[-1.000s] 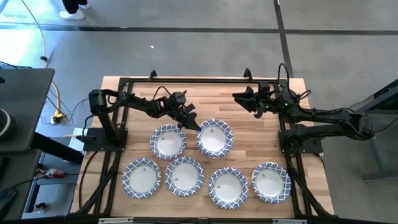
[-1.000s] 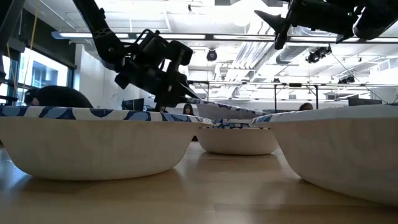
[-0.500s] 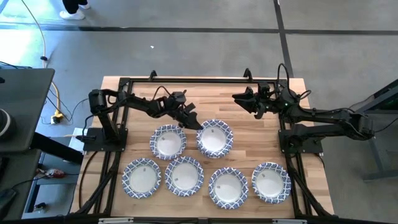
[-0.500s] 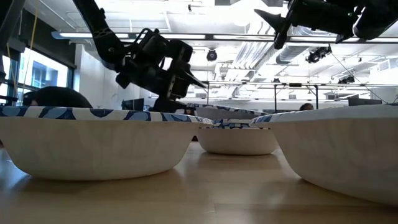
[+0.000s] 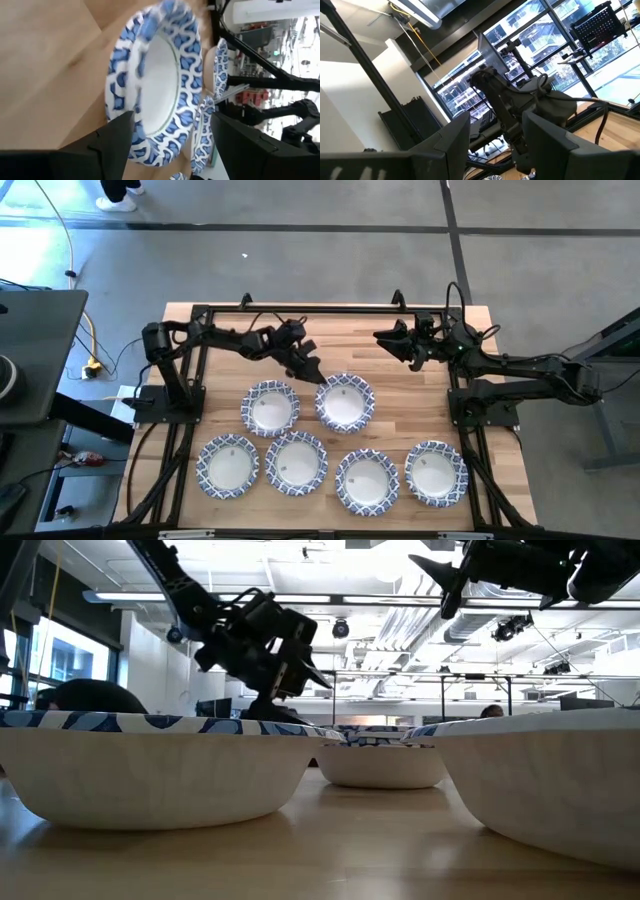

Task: Nest bowls inside each other
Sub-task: Stack the white patterned bowl on top of the other white patterned bowl

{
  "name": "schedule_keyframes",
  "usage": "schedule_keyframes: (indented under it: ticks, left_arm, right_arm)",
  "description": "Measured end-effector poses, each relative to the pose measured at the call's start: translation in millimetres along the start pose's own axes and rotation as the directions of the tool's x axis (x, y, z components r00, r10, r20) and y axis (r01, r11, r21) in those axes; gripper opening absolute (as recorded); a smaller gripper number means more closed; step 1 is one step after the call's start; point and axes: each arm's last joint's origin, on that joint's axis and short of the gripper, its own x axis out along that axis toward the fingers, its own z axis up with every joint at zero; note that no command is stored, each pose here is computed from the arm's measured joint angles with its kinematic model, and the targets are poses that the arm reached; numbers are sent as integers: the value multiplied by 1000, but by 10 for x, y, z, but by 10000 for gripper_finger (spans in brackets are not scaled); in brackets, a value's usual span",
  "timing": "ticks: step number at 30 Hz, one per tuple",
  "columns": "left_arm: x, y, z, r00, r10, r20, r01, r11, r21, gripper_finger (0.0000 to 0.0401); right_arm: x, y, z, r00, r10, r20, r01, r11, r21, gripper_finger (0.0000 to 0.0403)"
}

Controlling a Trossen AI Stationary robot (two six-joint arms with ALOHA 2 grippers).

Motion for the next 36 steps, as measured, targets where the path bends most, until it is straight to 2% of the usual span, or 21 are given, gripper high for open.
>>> schedule_keyframes:
  ticks: [8,11,15,19,29,36]
  left_arm:
    - [-121,43,134,999,22,27,-22,1000,-3,253]
    - [-203,116,155,996,89,-19,-89,996,6,253]
    - [-352,209,144,973,198,-119,-191,979,74,253]
    - [-514,301,129,945,263,-193,-238,961,142,253]
    - [-894,561,147,920,302,-249,-252,944,215,253]
    - [-1109,677,85,898,305,-318,-246,946,212,253]
  right_arm:
    - [0,0,0,1000,0,-1,0,1000,1,172]
    - [0,0,-1,1000,1,-2,-1,1000,1,172]
    - [0,-5,-9,1000,-1,-12,1,1000,4,172]
    - [0,-11,-16,1000,-7,-19,7,1000,7,172]
    - [0,-13,-19,1000,-10,-21,11,1000,28,172]
    - [4,-7,-23,1000,-18,-13,19,999,37,172]
